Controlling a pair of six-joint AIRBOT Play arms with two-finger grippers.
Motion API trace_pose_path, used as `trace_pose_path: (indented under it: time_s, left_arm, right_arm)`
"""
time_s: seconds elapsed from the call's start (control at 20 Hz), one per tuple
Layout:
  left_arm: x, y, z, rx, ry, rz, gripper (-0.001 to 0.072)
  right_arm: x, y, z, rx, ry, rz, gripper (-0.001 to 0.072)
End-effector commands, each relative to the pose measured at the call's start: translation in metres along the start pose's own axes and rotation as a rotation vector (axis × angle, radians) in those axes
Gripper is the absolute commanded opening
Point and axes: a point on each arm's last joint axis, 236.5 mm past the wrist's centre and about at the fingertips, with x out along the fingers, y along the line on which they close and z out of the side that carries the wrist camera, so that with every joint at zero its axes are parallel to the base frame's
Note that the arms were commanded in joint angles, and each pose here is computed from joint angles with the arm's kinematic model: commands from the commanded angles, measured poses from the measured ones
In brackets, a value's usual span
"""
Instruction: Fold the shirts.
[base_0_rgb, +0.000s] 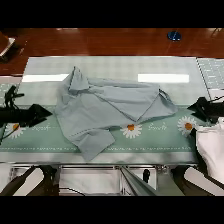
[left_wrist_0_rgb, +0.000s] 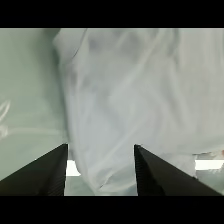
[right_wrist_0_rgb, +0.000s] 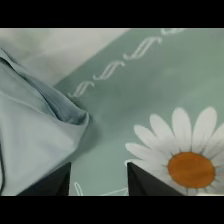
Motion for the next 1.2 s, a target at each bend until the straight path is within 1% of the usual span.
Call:
trace_pose_path:
  time_s: [0.0, 0.1, 0.25, 0.45, 0.75, 0.8, 0.85, 0.9, 1.05, 1.15]
  left_arm:
    - [0.02, 0.022, -0.053, -0.156, 0.071, 0.003, 0.0507]
    - [0.033, 0.024, -0.074, -0.178, 0.141, -0.001, 0.0507]
    - [0.041, 0.025, -0.087, -0.191, 0.187, -0.005, 0.0507]
    - [0.058, 0.001, -0.093, -0.211, 0.224, -0.097, 0.0507]
    - [0.091, -0.013, -0.087, -0.15, 0.199, -0.072, 0.0503]
    - [0.095, -0.015, -0.088, -0.156, 0.204, -0.075, 0.0471]
    - [0.097, -0.017, -0.088, -0.145, 0.208, -0.084, 0.0271]
    - [0.098, -0.02, -0.087, -0.12, 0.204, -0.106, 0.0026]
    - [0.097, -0.025, -0.082, -0.089, 0.19, -0.125, 0.0024]
    - [0.097, -0.026, -0.08, -0.081, 0.185, -0.127, 0.0024]
  right_arm:
    - [0.023, -0.016, -0.049, 0.018, 0.07, 0.015, 0.0412]
    - [0.027, -0.019, -0.057, 0.021, 0.09, 0.013, 0.0412]
    - [0.027, -0.018, -0.057, 0.022, 0.092, 0.015, 0.0412]
    - [0.026, -0.018, -0.058, 0.023, 0.094, 0.017, 0.0412]
    - [0.026, -0.018, -0.06, 0.022, 0.103, 0.018, 0.0412]
    - [0.026, -0.018, -0.06, 0.022, 0.102, 0.017, 0.0412]
    - [0.026, -0.018, -0.059, 0.022, 0.099, 0.017, 0.0412]
    - [0.026, -0.018, -0.059, 0.023, 0.098, 0.017, 0.0412]
    - [0.027, -0.018, -0.055, 0.026, 0.082, 0.016, 0.0411]
    - [0.027, -0.012, -0.045, 0.046, 0.038, 0.043, 0.0412]
